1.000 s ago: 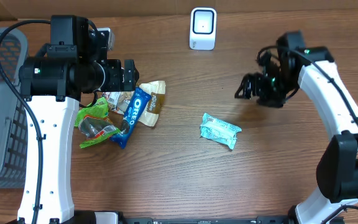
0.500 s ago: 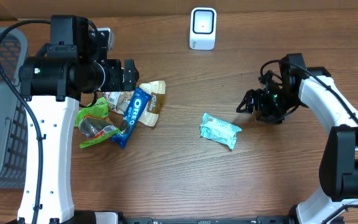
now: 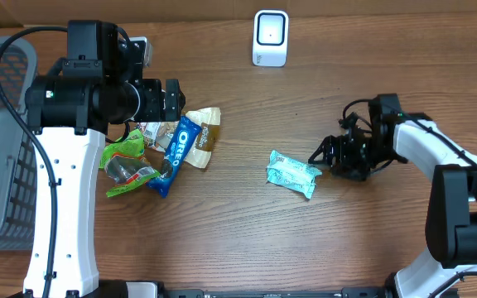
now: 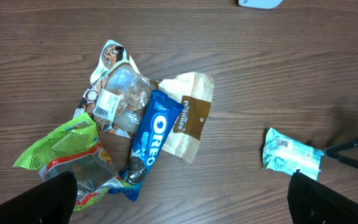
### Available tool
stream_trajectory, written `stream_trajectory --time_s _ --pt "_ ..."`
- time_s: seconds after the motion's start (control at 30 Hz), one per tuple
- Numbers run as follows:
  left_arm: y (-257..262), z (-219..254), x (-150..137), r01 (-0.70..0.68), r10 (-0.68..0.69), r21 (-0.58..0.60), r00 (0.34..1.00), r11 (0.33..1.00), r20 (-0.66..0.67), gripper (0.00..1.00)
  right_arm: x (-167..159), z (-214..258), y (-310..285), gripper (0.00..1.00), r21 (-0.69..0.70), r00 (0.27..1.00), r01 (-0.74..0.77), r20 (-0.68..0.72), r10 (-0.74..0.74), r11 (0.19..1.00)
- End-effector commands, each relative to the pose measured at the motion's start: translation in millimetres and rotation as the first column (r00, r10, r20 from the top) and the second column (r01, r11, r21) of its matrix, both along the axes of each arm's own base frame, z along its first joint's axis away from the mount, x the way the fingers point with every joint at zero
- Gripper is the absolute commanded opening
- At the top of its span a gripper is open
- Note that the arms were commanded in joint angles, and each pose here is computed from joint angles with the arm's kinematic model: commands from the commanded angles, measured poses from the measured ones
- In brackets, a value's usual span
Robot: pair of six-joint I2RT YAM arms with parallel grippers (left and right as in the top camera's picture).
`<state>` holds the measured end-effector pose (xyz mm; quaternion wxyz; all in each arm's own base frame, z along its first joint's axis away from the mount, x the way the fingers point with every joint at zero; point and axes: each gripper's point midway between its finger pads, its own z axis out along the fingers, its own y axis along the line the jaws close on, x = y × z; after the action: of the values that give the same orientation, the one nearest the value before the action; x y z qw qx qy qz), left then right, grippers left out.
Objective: Scan the item barcode
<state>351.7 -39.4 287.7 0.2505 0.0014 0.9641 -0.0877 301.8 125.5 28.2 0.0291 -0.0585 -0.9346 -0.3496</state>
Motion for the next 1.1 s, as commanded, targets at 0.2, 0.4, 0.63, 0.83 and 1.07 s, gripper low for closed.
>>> stream_trajectory --time_s 0.2,0.4,0.63,0.83,1.07 --pt "1 -3 0 -0.012 0.012 0.000 1.000 1.000 -0.010 1.00 -16 -17 14 0.71 0.090 0.997 0.072 -0.048 -0.068 0.993" --pt "1 -3 0 -0.012 0.012 0.000 1.000 1.000 -0.010 1.00 -19 -24 24 0.64 0.094 0.997 0.069 -0.035 -0.066 0.993" --pt "1 -3 0 -0.012 0.012 0.000 1.000 1.000 -0.010 1.00 -18 -24 34 0.60 0.098 0.999 0.048 -0.020 -0.047 0.994" --pt "1 -3 0 -0.012 0.012 0.000 1.000 1.000 -0.010 1.00 -11 -23 36 0.58 0.104 0.999 0.040 0.020 -0.043 0.994" --pt "1 -3 0 -0.012 0.012 0.000 1.000 1.000 -0.010 1.00 7 -35 21 0.49 -0.014 0.992 0.064 0.108 -0.063 0.998"
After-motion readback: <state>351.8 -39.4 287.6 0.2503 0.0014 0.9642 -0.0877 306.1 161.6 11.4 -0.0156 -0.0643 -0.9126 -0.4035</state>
